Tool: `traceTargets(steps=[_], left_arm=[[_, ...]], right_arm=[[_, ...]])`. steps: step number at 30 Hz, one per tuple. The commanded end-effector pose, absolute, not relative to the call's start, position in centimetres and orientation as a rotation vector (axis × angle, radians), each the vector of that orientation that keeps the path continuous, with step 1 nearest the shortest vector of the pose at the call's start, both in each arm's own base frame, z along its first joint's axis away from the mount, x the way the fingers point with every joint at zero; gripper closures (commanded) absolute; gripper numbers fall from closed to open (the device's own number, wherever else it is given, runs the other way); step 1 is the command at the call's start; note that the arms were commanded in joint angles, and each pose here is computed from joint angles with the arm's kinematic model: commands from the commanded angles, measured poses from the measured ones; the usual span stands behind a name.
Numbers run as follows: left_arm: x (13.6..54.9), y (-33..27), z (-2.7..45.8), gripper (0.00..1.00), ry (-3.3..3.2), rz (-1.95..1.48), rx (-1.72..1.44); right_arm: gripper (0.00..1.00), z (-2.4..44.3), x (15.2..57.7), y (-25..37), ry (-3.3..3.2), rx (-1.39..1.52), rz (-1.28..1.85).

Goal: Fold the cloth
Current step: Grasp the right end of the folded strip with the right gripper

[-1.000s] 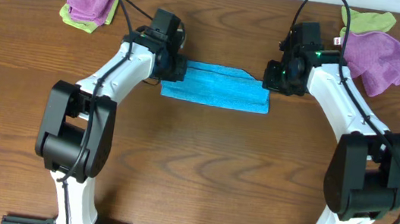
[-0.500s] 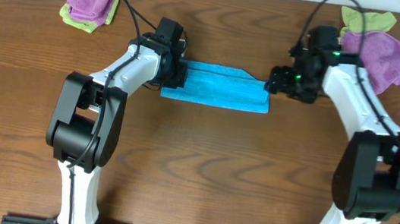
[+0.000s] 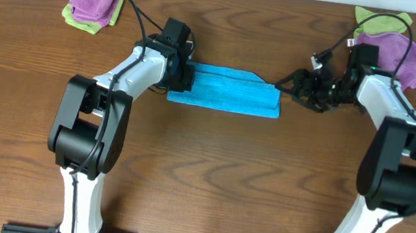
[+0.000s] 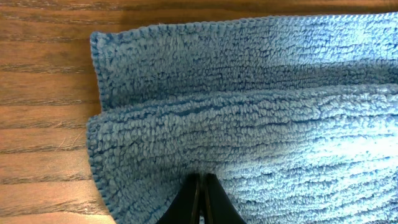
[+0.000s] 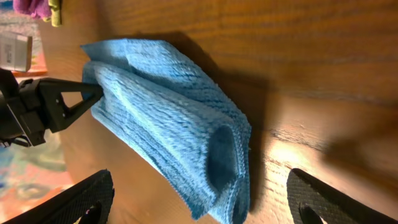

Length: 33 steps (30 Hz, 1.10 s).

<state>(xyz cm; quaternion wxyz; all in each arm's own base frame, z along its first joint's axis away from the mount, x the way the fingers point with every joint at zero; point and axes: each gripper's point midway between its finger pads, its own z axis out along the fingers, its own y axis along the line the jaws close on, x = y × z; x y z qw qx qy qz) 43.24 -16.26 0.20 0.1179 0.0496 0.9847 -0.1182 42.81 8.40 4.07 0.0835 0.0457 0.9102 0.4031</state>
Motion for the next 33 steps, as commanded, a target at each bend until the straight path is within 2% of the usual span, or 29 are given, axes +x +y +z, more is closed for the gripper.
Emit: traceTargets(steps=[1,12,25,30,33], left_arm=[[42.4,-15.6,-1.4,0.94,2.929,-0.302,0.132],[42.3,-15.7,-1.4,0.94,2.929,-0.313,0.133],[42.3,-16.0,-1.3,0.94,2.93,-0.341,0.136],[42.3,-16.0,-1.3,0.94,2.929,-0.34,0.137],[42.3,-16.0,-1.3,0.94,2.93,-0.341,0.137]], right_arm=[[0.11,3.4,42.4,8.9,2.692,0.133,1.312],[0.12,-0.1,41.6,9.3,2.739,0.21,1.402],[0.22,-0.9,42.1,11.2,2.743,0.206,1.413],[0.31,-0.9,41.9,12.2,2.755,0.181,1.418],[0.49,-0.9,41.9,12.4,2.757,0.188,1.42]])
